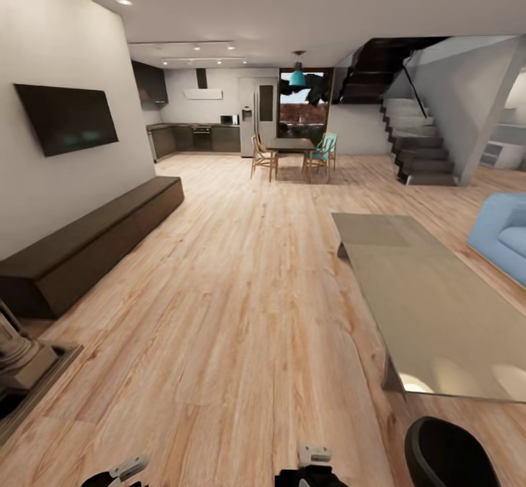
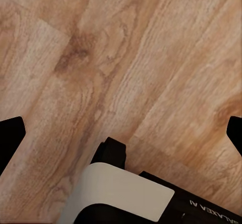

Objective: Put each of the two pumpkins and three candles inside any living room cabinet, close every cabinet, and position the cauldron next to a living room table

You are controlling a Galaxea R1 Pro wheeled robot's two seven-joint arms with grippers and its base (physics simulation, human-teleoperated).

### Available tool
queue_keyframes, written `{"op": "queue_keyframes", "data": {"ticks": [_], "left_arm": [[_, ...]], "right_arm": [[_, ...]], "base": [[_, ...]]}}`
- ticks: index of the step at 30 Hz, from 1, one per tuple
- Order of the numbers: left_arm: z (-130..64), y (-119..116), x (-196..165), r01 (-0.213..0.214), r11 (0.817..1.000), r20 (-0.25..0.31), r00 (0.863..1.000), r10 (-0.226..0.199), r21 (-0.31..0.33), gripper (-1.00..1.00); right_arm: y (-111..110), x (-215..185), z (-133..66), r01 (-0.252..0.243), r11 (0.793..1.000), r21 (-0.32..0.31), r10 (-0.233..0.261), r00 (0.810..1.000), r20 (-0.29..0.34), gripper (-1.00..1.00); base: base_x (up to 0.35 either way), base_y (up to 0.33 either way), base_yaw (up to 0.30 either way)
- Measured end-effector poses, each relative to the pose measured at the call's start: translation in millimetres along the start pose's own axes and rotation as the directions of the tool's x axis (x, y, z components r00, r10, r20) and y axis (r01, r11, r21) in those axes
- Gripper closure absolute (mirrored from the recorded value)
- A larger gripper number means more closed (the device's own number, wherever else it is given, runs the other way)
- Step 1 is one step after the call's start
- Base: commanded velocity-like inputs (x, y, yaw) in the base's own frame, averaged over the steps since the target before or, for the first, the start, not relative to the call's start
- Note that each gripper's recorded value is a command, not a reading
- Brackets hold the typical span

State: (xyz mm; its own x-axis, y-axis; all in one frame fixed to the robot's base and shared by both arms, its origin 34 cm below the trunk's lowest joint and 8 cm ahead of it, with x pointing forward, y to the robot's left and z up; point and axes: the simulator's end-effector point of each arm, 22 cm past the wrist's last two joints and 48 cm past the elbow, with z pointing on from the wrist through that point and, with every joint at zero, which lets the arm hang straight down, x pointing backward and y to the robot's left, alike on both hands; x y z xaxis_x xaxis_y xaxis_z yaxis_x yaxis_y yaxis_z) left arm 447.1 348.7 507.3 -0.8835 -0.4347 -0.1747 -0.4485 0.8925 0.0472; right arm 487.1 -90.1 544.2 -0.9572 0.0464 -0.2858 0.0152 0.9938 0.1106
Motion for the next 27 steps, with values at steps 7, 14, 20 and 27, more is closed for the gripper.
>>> {"op": "queue_keyframes", "data": {"ticks": [7, 14, 20, 27], "left_arm": [[0.2, -0.8, 0.6, -0.003, 1.0, 0.0, 1.0, 0.003, 0.0, -1.0], [1.1, 1.6, 3.3, -0.005, 1.0, 0.002, 1.0, 0.005, -0.005, -1.0], [7.1, 16.1, 35.8, -0.014, 1.0, -0.038, 0.999, 0.013, -0.025, -1.0], [15.4, 42.7, 69.4, -0.061, 0.996, 0.027, 0.998, 0.063, -0.066, -1.0]], "right_arm": [[-0.7, 1.7, 0.6, -0.008, 1.0, 0.001, 0.008, 1.0, -0.002, -1.0], [-3.3, 5.7, 1.7, -0.016, 1.0, 0.005, 0.017, 1.0, -0.011, -1.0], [-20.8, 21.8, 8.5, -0.02, 0.999, 0.047, 0.02, 1.0, -0.008, -1.0], [-51.1, 50.9, 16.0, -0.038, 0.992, 0.118, 0.038, 0.999, 0.006, -1.0]], "base": [[0.0, 0.0, 0.033], [0.0, 0.0, 0.002], [0.0, 0.0, 0.0], [0.0, 0.0, 0.0]]}}
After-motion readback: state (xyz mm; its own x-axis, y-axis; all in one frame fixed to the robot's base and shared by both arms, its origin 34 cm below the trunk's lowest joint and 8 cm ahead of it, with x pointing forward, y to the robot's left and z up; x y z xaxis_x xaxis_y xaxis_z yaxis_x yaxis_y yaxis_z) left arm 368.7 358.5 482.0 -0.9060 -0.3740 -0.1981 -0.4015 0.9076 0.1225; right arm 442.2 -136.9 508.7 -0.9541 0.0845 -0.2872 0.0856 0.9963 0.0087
